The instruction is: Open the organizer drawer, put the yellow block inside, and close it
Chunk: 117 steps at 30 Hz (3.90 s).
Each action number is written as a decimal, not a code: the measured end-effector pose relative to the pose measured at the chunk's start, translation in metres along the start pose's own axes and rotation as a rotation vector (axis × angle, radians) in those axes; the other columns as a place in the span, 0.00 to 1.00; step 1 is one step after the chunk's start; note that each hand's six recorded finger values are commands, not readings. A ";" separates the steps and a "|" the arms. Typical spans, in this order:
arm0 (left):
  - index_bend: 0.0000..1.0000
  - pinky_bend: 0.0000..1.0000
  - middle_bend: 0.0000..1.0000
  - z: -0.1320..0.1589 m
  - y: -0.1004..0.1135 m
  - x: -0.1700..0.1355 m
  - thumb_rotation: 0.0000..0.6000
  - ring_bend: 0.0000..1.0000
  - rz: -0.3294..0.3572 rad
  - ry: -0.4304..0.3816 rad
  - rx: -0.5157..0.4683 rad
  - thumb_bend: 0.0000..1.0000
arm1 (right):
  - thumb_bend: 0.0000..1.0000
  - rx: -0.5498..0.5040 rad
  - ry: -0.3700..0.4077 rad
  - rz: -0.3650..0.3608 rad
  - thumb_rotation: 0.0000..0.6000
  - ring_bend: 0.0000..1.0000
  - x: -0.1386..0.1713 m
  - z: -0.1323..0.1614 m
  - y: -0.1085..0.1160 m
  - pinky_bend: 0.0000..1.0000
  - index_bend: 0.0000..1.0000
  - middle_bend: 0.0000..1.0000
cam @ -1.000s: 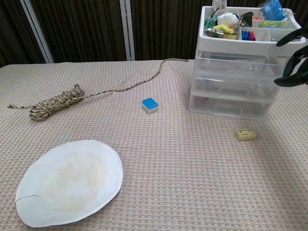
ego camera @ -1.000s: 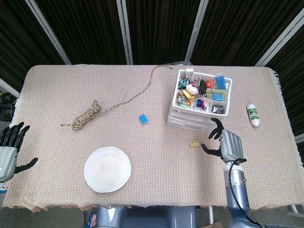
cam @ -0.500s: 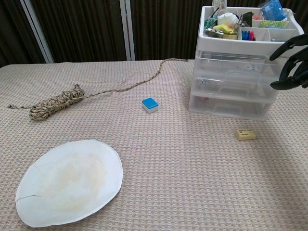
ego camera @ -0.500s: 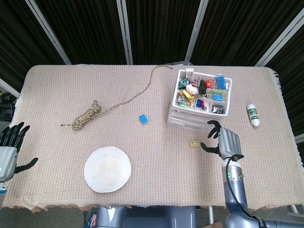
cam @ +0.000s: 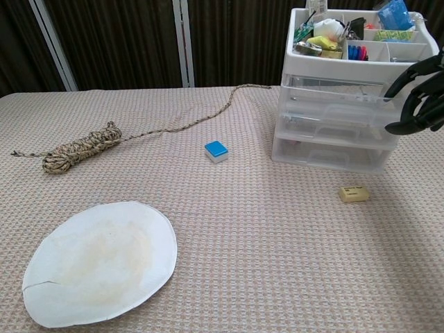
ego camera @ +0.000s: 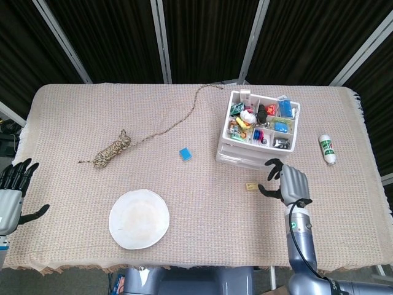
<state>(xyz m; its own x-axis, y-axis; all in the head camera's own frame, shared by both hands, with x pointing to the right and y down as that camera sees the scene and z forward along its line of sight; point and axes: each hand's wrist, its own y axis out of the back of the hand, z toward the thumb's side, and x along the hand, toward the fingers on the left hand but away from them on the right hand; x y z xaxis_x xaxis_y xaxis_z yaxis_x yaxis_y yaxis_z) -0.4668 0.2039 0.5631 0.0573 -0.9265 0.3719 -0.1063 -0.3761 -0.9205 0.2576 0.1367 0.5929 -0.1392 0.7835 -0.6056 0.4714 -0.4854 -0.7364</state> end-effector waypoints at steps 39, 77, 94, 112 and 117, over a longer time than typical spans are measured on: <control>0.02 0.00 0.00 0.000 0.000 0.000 1.00 0.00 -0.006 0.005 -0.005 0.21 | 0.16 -0.050 0.073 -0.013 1.00 0.44 0.031 -0.002 0.004 0.42 0.17 0.48; 0.02 0.00 0.00 0.000 0.000 0.000 1.00 0.00 -0.010 0.007 -0.019 0.21 | 0.15 0.069 0.263 0.109 1.00 0.45 0.073 0.002 -0.053 0.42 0.23 0.48; 0.02 0.00 0.00 0.000 0.000 0.001 1.00 0.00 -0.012 0.010 -0.021 0.21 | 0.15 0.077 0.148 0.141 1.00 0.45 0.029 -0.015 -0.075 0.42 0.26 0.48; 0.02 0.00 0.00 0.000 -0.001 0.001 1.00 0.00 -0.016 0.015 -0.023 0.21 | 0.15 0.121 0.079 0.153 1.00 0.73 0.008 -0.032 -0.097 0.48 0.29 0.78; 0.02 0.00 0.00 0.000 0.000 0.001 1.00 0.00 -0.016 0.016 -0.025 0.21 | 0.15 0.145 0.077 0.149 1.00 0.74 0.005 -0.032 -0.100 0.48 0.15 0.79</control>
<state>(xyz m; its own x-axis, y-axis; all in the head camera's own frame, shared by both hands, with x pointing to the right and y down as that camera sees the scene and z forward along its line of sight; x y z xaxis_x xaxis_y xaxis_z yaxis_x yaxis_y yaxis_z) -0.4671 0.2029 0.5640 0.0437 -0.9203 0.3888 -0.1304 -0.3911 -0.9111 0.2378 0.2016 0.6735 -0.0080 0.7233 -0.6905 0.3512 -0.6445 -0.6792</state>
